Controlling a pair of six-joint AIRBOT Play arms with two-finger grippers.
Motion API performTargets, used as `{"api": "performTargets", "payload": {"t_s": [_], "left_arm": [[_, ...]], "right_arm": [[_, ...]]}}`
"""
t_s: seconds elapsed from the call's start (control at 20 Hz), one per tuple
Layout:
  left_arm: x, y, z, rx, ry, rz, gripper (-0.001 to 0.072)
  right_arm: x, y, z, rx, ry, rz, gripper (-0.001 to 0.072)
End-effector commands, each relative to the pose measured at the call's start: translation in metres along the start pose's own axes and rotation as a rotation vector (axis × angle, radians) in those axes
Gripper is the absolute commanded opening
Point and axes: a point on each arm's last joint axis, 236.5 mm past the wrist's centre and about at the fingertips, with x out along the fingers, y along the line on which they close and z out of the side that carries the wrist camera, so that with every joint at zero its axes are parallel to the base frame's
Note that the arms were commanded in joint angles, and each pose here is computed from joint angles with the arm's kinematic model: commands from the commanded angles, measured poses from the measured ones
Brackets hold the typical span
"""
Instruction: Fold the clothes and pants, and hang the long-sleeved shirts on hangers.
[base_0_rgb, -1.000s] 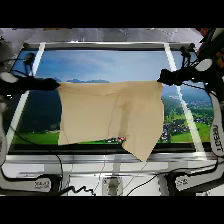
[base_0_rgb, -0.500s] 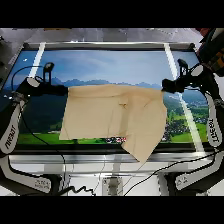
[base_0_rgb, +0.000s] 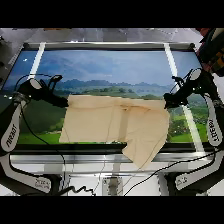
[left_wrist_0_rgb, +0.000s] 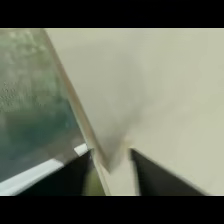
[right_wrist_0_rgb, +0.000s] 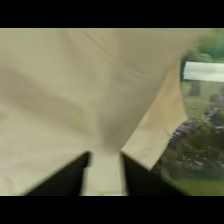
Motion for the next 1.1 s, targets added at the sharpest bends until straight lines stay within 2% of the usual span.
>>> {"api": "performTargets", "payload": {"t_s": [0.0, 0.1, 0.25, 0.35, 0.5, 0.55, 0.6, 0.8, 1.05], "left_arm": [[-0.005, -0.001, -0.003, -0.04, 0.012, -0.002, 0.0684], [-0.022, -0.003, 0.001, -0.024, -0.013, 0.019, 0.0682], [-0.074, 0.014, -0.003, -0.013, -0.042, 0.148, 0.0539], [-0.107, 0.014, -0.011, -0.027, -0.063, 0.177, 0.0538], [-0.138, 0.006, -0.025, -0.04, -0.064, 0.179, 0.0537], [-0.142, 0.004, -0.028, -0.041, -0.059, 0.177, 0.0537], [-0.142, 0.003, -0.03, -0.048, -0.054, 0.169, 0.0537], [-0.129, -0.017, -0.014, -0.118, -0.106, 0.044, 0.0537], [-0.12, -0.035, 0.015, -0.252, -0.23, -0.081, 0.0536]], "right_arm": [[0.0, -0.008, -0.006, 0.001, 0.019, -0.034, 0.0551], [-0.007, -0.01, -0.008, -0.003, 0.008, -0.052, 0.055], [-0.035, -0.013, -0.018, -0.001, -0.04, -0.083, 0.0546], [-0.043, -0.009, -0.04, 0.02, -0.05, -0.052, 0.0545], [-0.026, -0.002, -0.106, 0.064, 0.018, -0.007, 0.054], [-0.014, 0.0, -0.134, 0.073, 0.057, -0.002, 0.0441], [-0.001, 0.005, -0.158, 0.085, 0.096, 0.014, 0.0363], [0.054, 0.022, -0.214, 0.202, 0.175, 0.094, 0.0368], [0.094, 0.033, -0.186, 0.319, 0.03, 0.187, 0.0368]]}}
